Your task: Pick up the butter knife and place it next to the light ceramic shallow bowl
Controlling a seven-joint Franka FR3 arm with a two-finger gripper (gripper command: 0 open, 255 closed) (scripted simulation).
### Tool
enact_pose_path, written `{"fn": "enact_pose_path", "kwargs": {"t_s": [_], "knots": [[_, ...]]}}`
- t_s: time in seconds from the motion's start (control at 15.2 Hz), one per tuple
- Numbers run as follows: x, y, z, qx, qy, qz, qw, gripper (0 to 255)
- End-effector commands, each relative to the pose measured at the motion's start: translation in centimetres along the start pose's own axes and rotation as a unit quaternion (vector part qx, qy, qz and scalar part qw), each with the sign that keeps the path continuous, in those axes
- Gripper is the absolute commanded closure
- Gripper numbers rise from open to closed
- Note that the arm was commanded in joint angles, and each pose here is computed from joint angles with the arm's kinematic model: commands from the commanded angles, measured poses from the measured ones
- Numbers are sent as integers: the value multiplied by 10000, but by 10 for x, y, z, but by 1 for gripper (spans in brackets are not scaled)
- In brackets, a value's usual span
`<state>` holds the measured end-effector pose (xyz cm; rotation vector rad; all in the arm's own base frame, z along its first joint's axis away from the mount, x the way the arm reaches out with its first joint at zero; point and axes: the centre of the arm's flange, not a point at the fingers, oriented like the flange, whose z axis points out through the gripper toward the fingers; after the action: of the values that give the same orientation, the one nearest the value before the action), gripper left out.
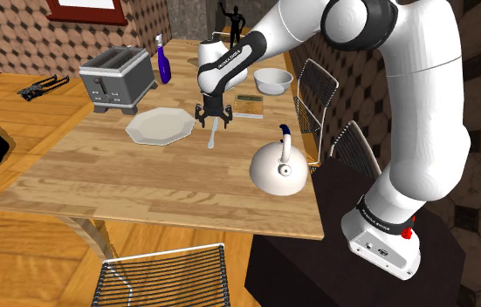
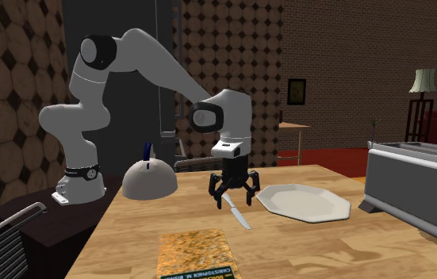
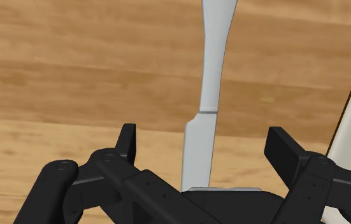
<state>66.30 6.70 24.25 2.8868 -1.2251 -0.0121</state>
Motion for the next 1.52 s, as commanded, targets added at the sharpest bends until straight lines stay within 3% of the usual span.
{"fn": "enact_pose_path", "kwargs": {"t_s": [0.0,0.2,0.26,0.86,1.45], "knots": [[0,0,0,1,1,0,10000,0],[0,0,0,1,1,0,10000,0],[0,0,0,1,1,0,10000,255],[0,0,0,1,1,0,10000,255],[0,1,-47,1,1,0,10000,255]]}}
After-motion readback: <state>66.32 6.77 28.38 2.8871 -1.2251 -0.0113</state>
